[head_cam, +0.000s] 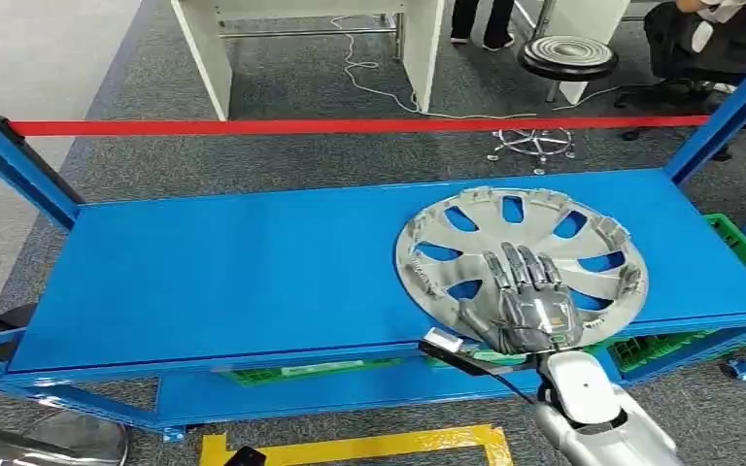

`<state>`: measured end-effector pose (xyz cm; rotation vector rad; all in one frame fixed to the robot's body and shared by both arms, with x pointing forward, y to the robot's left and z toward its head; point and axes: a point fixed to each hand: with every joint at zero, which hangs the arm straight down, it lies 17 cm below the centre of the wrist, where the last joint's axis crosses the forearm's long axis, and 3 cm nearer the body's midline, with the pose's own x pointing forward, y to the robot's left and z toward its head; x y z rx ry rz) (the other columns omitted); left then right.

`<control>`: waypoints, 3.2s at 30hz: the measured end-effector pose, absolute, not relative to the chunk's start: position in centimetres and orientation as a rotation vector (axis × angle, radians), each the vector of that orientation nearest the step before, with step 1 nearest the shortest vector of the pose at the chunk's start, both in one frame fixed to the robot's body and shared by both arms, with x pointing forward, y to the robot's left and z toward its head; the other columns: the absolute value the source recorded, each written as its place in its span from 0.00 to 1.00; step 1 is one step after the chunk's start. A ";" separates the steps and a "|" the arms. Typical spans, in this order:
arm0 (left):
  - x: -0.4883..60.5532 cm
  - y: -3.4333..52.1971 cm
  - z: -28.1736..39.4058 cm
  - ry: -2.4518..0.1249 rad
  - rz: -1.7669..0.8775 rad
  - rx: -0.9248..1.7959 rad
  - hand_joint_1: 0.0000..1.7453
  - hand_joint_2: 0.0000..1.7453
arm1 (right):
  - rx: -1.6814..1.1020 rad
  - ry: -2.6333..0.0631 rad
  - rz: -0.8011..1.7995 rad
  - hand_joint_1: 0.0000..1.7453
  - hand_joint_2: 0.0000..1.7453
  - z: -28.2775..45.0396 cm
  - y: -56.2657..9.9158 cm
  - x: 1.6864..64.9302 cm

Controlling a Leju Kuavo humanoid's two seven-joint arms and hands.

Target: Take the parts from the cabinet and place them on the table.

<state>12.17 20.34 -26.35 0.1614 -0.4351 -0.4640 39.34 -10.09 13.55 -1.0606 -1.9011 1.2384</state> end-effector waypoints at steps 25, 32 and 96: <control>12.2 20.2 -26.3 -0.441 -0.473 0.160 0.00 1.00 | -0.604 -1.833 1.208 0.00 1.00 8.2 -7.1 34.2; 12.2 20.2 -26.3 -0.441 -0.473 0.159 0.00 1.00 | -0.600 -1.780 1.255 0.00 1.00 6.9 -7.0 34.2; 11.5 21.4 -26.5 -0.428 -0.388 0.187 0.00 1.00 | -0.913 -1.508 1.267 0.00 1.00 3.4 -15.6 36.3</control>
